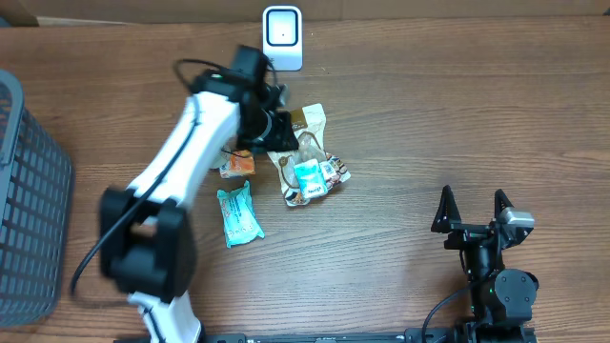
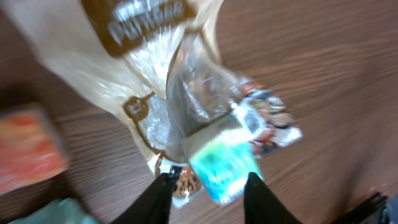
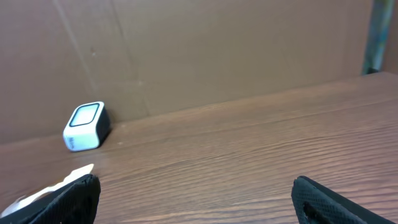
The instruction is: Scan the item barcode
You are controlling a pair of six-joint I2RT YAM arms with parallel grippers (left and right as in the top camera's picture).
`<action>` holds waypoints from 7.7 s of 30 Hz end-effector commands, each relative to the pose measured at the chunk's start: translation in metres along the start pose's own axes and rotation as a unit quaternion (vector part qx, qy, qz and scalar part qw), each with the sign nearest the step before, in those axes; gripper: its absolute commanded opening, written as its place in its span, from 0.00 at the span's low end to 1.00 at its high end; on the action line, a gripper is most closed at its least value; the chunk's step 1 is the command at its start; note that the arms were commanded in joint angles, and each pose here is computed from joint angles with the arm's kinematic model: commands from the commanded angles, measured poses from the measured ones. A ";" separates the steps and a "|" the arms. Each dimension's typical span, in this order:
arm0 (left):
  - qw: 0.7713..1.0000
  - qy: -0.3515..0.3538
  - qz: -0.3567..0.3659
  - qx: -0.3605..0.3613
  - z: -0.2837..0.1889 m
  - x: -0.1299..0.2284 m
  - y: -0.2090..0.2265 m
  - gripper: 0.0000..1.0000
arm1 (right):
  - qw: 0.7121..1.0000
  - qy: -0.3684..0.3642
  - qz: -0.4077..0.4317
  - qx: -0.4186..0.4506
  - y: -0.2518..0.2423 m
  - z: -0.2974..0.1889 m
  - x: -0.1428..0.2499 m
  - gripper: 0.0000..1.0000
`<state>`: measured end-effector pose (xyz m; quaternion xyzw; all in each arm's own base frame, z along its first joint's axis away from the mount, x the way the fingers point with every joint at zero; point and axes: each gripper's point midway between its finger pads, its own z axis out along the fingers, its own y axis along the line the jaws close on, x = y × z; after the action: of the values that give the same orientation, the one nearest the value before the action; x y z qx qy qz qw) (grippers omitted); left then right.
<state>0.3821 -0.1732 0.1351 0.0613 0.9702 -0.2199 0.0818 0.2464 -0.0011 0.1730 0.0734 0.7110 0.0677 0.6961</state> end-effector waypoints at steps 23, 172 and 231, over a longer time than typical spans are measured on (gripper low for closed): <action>0.975 -0.209 -0.033 -0.073 -0.188 0.015 0.047 1.00 | 0.946 0.119 0.054 -0.297 0.120 -0.018 -0.074 1.00; 0.975 -0.209 -0.033 -0.073 -0.188 0.015 0.047 0.99 | 0.717 0.629 0.266 0.138 0.179 0.019 0.205 0.53; 0.975 -0.209 -0.033 -0.073 -0.188 0.015 0.047 0.99 | 0.665 0.724 0.183 0.014 0.102 0.023 0.181 0.63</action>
<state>0.3517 -0.0485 0.2778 -0.0327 0.9470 -0.1644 0.2739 0.2705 0.1412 0.0266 0.1080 0.9561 0.2653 -0.0617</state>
